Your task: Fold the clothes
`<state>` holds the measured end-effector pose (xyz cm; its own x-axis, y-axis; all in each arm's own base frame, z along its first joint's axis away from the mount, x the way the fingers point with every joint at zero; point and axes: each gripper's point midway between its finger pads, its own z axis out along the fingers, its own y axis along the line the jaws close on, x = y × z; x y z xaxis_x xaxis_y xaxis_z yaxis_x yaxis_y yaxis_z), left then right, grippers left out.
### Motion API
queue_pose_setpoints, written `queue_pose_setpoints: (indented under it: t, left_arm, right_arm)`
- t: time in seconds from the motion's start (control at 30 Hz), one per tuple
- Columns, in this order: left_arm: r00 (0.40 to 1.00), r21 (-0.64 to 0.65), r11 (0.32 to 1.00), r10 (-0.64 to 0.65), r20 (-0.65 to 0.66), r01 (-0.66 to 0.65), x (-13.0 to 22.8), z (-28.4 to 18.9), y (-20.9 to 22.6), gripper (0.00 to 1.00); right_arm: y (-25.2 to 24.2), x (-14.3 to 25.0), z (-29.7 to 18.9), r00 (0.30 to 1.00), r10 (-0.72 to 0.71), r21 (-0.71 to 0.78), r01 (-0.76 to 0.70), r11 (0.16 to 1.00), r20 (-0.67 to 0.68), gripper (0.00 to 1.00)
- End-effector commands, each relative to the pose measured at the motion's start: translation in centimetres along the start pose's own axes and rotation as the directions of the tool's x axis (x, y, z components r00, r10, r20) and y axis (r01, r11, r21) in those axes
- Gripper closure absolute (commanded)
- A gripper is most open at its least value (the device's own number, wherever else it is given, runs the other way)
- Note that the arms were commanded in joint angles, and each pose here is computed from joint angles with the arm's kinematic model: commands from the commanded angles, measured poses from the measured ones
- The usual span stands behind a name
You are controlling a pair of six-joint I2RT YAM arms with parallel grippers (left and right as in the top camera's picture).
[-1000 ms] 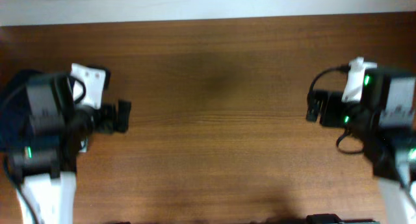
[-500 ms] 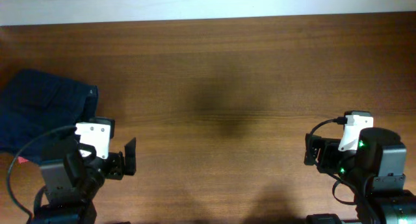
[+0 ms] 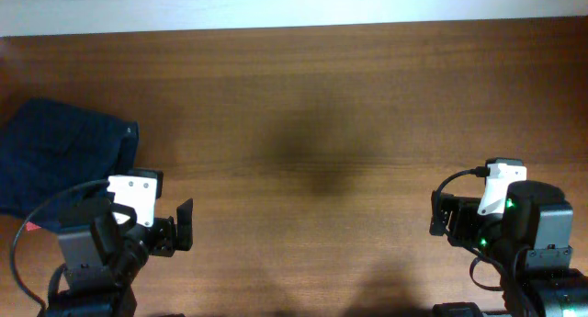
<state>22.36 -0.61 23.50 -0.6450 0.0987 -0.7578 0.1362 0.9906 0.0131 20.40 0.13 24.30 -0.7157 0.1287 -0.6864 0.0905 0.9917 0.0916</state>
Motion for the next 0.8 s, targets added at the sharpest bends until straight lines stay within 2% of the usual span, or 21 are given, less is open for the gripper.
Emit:
queue_pose_setpoints:
  t: [0.0,0.23,0.3,0.37,0.53,0.77]
  left_arm:
    - [1.0,-0.007,1.0,-0.013,-0.002,0.013,0.1,0.0,0.1,0.01]
    - [1.0,-0.007,1.0,-0.013,-0.002,0.013,0.1,0.0,0.1,0.01]
    - [1.0,-0.007,1.0,-0.013,-0.002,0.013,0.1,0.0,0.1,0.01]
    - [1.0,-0.007,1.0,-0.013,-0.002,0.013,0.1,0.0,0.1,0.01]
    - [1.0,-0.007,1.0,-0.013,-0.002,0.013,0.1,0.0,0.1,0.01]
    - [1.0,-0.007,1.0,-0.013,-0.002,0.013,0.1,0.0,0.1,0.01]
  right_arm:
    - [-0.4,0.3,-0.1,1.0,0.01,0.019,-0.01,1.0,-0.003,0.01]
    - [-0.5,0.3,-2.4,0.991,-0.002,0.005,0.002,1.0,0.136,0.01]
    - [-0.4,0.7,-3.1,0.965,-0.025,-0.011,0.029,1.0,0.262,0.01]
    - [-0.4,1.4,-3.0,0.944,-0.022,-0.022,0.031,0.999,0.33,0.01]
    - [0.0,3.4,-0.5,0.882,-0.013,-0.071,0.053,0.996,0.471,0.01]
    - [1.7,2.0,4.3,0.794,-0.003,-0.152,0.119,0.981,0.607,0.01]
